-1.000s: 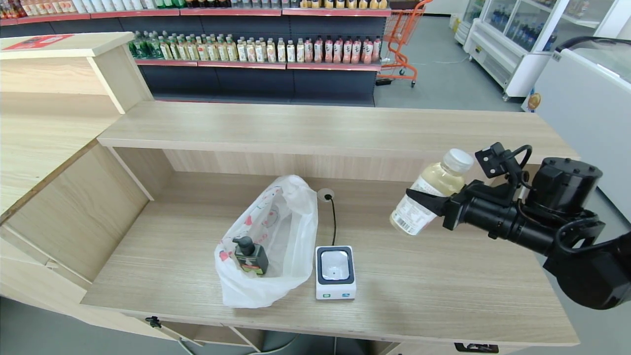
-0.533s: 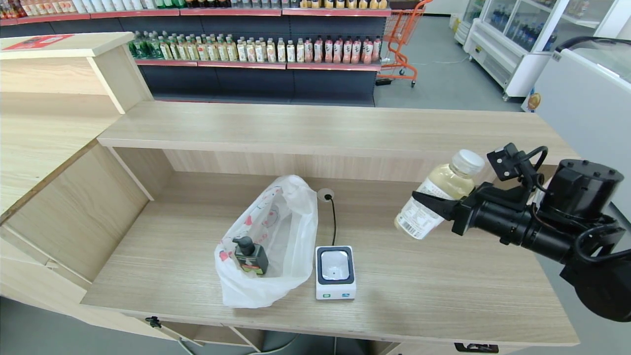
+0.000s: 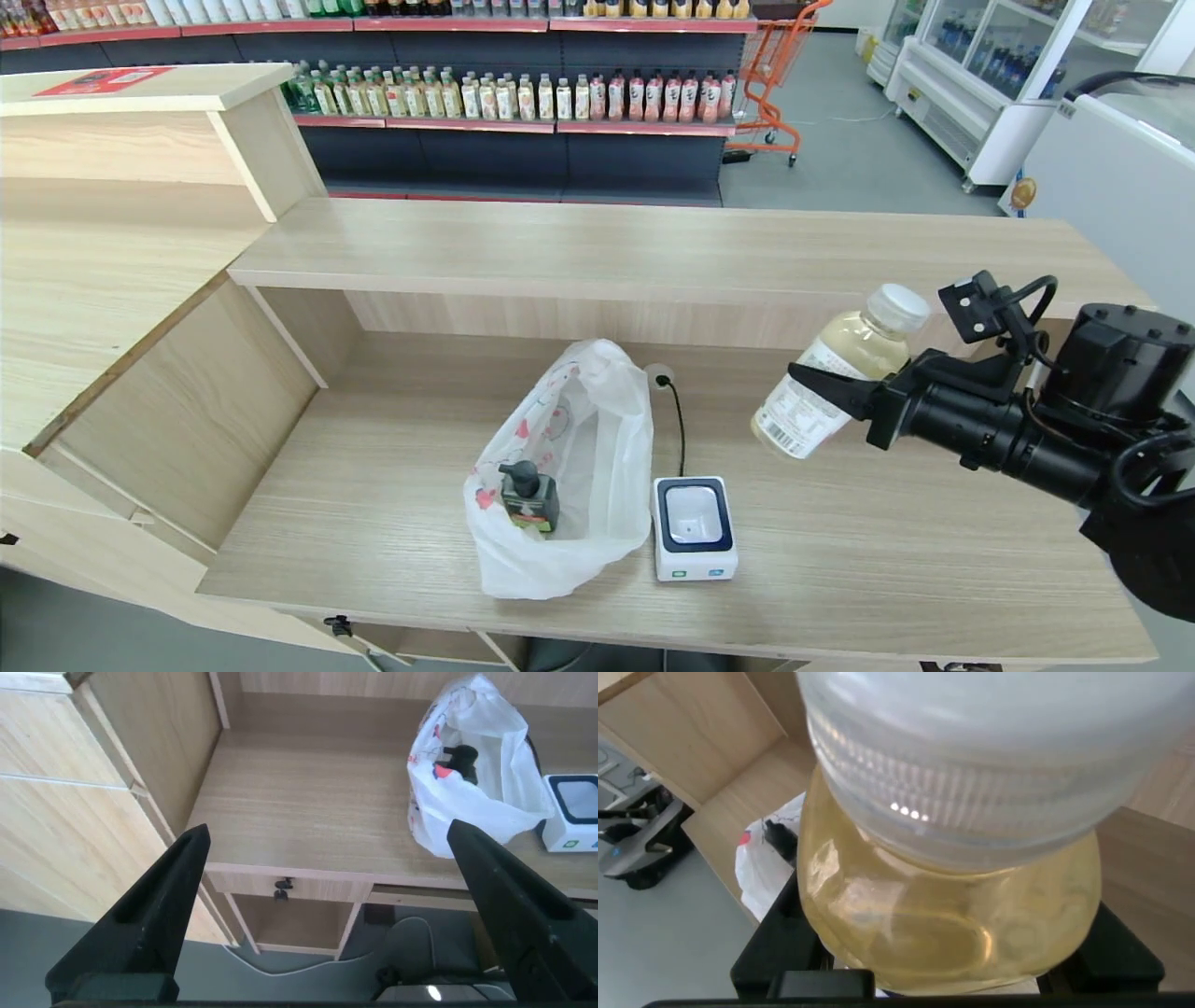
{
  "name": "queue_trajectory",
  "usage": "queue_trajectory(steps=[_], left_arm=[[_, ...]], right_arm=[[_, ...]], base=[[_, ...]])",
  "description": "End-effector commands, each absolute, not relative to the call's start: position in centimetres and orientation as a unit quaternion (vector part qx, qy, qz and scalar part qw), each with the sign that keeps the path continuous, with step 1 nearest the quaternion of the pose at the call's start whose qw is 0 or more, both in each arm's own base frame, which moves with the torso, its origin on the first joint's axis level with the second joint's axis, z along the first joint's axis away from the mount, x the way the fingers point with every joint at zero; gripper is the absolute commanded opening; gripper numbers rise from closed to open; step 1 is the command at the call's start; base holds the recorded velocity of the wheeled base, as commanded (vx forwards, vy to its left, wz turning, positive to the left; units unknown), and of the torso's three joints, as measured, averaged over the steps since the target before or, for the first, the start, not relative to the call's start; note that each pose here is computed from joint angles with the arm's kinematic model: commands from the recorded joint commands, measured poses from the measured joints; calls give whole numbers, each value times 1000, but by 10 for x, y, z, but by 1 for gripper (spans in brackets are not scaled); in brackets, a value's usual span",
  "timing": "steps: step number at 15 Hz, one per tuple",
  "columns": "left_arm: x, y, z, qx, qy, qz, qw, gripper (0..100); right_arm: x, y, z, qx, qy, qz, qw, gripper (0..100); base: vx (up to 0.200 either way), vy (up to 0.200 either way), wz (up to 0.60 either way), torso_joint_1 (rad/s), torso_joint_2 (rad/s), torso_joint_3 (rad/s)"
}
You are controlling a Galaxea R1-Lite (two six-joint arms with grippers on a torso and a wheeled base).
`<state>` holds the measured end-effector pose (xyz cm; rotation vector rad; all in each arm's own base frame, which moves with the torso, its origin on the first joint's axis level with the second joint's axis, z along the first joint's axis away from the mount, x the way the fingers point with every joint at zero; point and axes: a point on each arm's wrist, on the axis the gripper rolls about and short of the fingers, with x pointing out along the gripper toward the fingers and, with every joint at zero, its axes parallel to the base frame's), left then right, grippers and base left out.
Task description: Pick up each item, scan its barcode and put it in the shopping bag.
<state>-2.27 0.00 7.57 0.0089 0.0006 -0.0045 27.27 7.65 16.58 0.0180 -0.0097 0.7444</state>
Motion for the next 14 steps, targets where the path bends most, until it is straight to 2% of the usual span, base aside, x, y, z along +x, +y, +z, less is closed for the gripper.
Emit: queue_trajectory(steps=[1, 3, 7, 14], left_arm=[[-23, 0, 76, 5, 0, -2, 1000, 100], [-23, 0, 76, 5, 0, -2, 1000, 100], [-23, 0, 76, 3, 0, -2, 1000, 100], [-23, 0, 76, 3, 0, -2, 1000, 100]], right_arm=[[278, 82, 159, 10, 6, 371, 928, 0], [289, 90, 154, 11, 10, 378, 926, 0], [334, 112, 137, 7, 10, 390, 921, 0], [375, 154, 94, -37, 18, 403, 914, 0]], base=[[0, 200, 0, 7, 7, 2], [0, 200, 0, 5, 2, 5], [0, 0, 0, 0, 0, 0], [0, 0, 0, 0, 0, 0]])
